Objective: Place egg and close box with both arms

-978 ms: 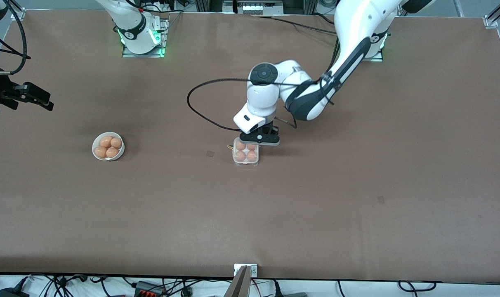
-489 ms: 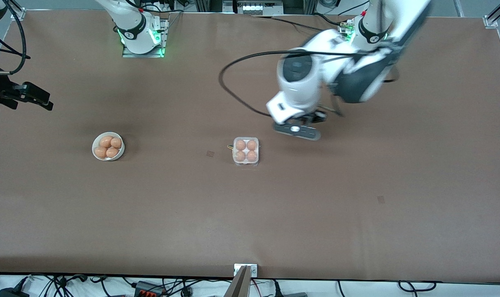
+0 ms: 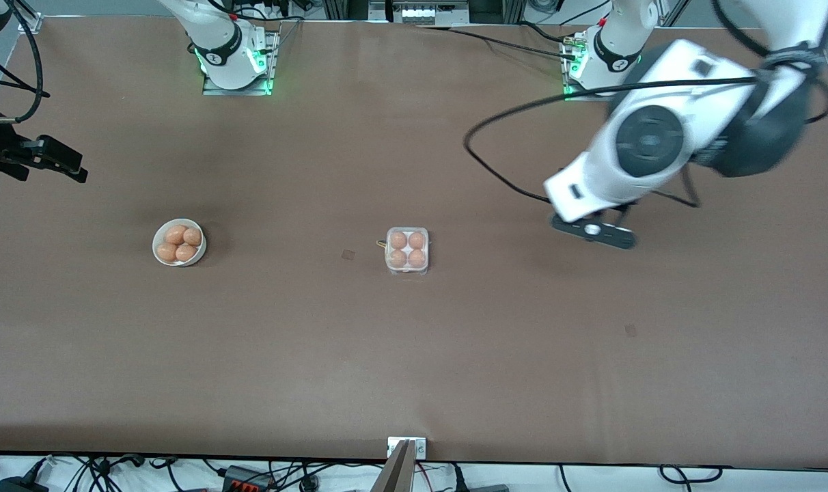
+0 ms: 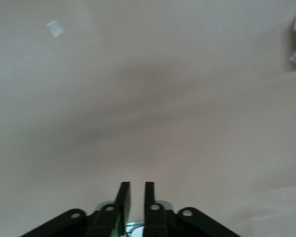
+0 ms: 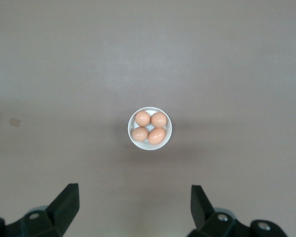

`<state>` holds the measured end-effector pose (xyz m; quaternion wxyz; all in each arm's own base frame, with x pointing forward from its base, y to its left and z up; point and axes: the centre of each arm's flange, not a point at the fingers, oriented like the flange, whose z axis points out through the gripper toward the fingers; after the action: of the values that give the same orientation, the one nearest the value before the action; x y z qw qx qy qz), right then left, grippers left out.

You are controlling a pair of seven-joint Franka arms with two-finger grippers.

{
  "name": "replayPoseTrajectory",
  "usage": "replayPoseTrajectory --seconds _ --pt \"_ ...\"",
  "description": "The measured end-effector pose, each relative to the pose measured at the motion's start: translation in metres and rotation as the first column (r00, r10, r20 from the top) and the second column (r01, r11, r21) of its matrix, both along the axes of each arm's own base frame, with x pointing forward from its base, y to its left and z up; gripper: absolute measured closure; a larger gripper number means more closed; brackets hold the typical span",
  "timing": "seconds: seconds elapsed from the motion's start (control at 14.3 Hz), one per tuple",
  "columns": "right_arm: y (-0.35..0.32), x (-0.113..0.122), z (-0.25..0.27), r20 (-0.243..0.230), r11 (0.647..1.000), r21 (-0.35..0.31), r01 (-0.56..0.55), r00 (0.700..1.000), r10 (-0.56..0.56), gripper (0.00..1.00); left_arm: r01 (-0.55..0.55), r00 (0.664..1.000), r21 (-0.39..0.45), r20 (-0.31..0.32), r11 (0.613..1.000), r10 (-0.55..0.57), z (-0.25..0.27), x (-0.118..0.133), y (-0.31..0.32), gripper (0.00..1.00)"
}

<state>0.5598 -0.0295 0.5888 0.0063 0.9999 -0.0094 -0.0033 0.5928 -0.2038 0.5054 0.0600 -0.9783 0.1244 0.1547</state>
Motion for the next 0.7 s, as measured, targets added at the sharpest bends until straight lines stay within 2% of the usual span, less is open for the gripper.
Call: replayPoseTrajectory --seconds 0.21,0.42,0.56,0.7 --pt "0.000 0.000 0.000 0.000 1.000 0.000 0.000 1.000 0.000 0.00 -0.076 0.996 -0.021 0.039 0.997 0.077 0.027 0.012 0.050 0.51" --pt "0.000 0.000 0.000 -0.001 1.000 0.000 0.000 1.000 0.000 0.00 -0.089 0.992 -0.060 0.083 0.994 0.094 0.055 0.021 0.082 0.22" --pt "0.000 0.000 -0.001 -0.003 1.000 0.000 0.000 1.000 0.000 0.00 -0.142 0.987 -0.102 0.067 0.985 0.149 0.060 0.023 0.101 0.03" --pt "0.000 0.000 -0.001 -0.003 1.000 0.000 0.000 1.000 0.000 0.00 -0.241 0.968 -0.147 0.042 0.959 0.249 0.065 0.024 0.135 0.00"
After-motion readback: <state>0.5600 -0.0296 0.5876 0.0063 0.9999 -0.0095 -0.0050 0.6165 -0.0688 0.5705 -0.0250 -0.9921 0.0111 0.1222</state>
